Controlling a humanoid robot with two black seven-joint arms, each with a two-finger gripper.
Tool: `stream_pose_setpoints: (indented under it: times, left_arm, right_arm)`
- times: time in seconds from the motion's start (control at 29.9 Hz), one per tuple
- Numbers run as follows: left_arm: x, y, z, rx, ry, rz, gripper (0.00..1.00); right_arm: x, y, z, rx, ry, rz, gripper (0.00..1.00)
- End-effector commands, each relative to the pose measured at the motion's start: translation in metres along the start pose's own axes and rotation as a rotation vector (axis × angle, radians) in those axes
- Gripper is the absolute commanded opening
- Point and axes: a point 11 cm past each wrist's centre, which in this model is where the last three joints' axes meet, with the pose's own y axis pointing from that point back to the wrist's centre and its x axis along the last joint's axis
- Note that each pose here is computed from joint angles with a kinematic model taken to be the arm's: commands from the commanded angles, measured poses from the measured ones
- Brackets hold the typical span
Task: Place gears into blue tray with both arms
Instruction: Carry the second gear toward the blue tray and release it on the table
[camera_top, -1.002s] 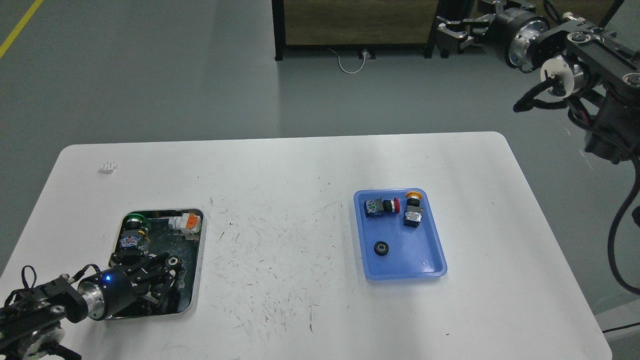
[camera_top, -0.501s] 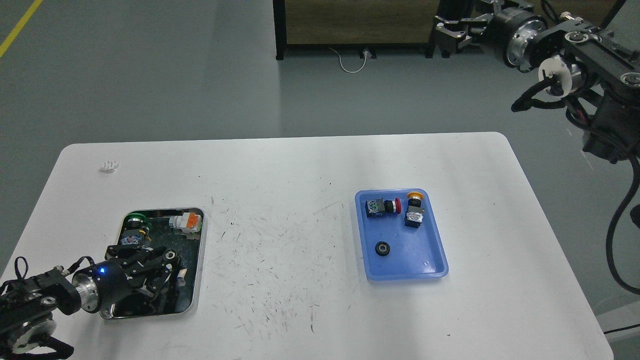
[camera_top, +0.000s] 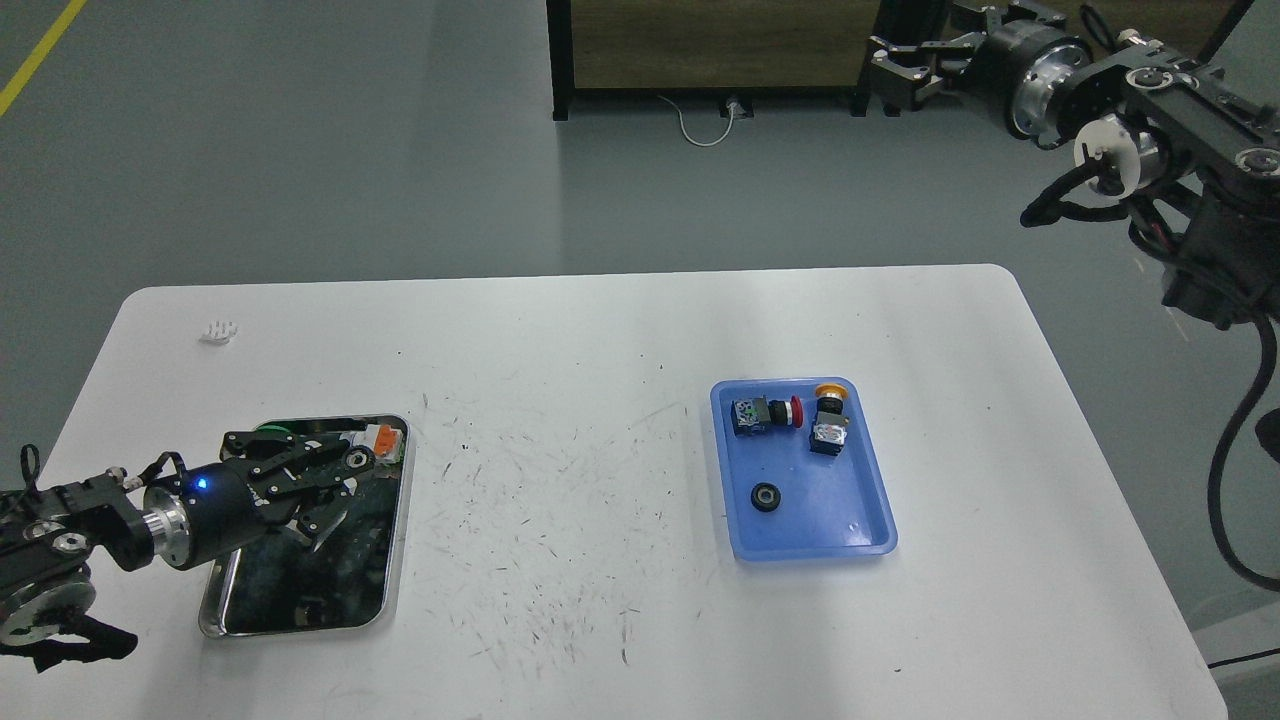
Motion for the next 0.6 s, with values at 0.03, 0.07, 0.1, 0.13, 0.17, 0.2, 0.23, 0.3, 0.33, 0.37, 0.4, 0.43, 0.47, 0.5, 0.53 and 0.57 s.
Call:
stream_pose_setpoints:
  times: [0.03,0.07,0.1,0.13,0.17,0.2,0.23,0.3,0.33,0.37,0.4,0.43,0.47,0.5,0.53,0.57]
  left_arm:
    - [-0.017,-0.010,0.027,-0.008,-0.046,-0.070,0.20]
    - [-0.026,-0.014,0.033,-0.016,-0.050,-0.100,0.20]
    - [-0.034,-0.017,0.038,-0.020,-0.057,-0.121,0.20]
    - [-0.040,-0.022,0.044,-0.026,-0.068,-0.140,0.20]
    - [-0.048,-0.027,0.048,-0.027,-0.081,-0.161,0.20]
    - [-0.058,-0.034,0.052,-0.027,-0.091,-0.185,0.20]
    - [-0.069,-0.041,0.056,-0.030,-0.102,-0.211,0.20]
    - [-0.088,-0.056,0.064,-0.032,-0.139,-0.260,0.21]
    - [-0.097,-0.062,0.066,-0.030,-0.155,-0.280,0.21]
    - [-0.105,-0.068,0.067,-0.028,-0.168,-0.297,0.21]
    - [-0.112,-0.073,0.069,-0.029,-0.176,-0.312,0.21]
    - [-0.118,-0.078,0.070,-0.028,-0.184,-0.325,0.21]
    - [-0.125,-0.083,0.072,-0.030,-0.191,-0.338,0.21]
    - [-0.130,-0.087,0.074,-0.031,-0.200,-0.350,0.21]
    - [-0.137,-0.091,0.077,-0.032,-0.211,-0.366,0.22]
    - [-0.143,-0.095,0.079,-0.032,-0.223,-0.379,0.22]
  right_arm:
    - [0.007,0.002,0.002,-0.007,0.001,0.016,0.92]
    - [0.008,0.002,0.002,-0.007,0.001,0.019,0.92]
    - [0.010,0.002,0.002,-0.007,0.001,0.022,0.92]
    - [0.011,0.003,0.002,-0.007,0.000,0.027,0.92]
    - [0.012,0.003,0.003,-0.010,0.000,0.031,0.92]
    - [0.013,0.003,0.003,-0.011,0.000,0.032,0.92]
    - [0.016,0.003,0.004,-0.012,0.000,0.038,0.92]
    - [0.019,0.004,0.006,-0.018,-0.002,0.048,0.92]
    - [0.020,0.004,0.007,-0.019,-0.003,0.052,0.92]
    - [0.021,0.004,0.007,-0.021,-0.003,0.056,0.92]
    - [0.022,0.004,0.007,-0.022,-0.003,0.058,0.92]
    - [0.022,0.003,0.008,-0.024,-0.004,0.060,0.92]
    - [0.023,0.002,0.009,-0.026,-0.004,0.066,0.92]
    - [0.024,0.002,0.011,-0.033,-0.001,0.070,0.92]
    - [0.024,0.001,0.012,-0.040,0.004,0.074,0.92]
    - [0.023,0.000,0.015,-0.048,0.010,0.075,0.92]
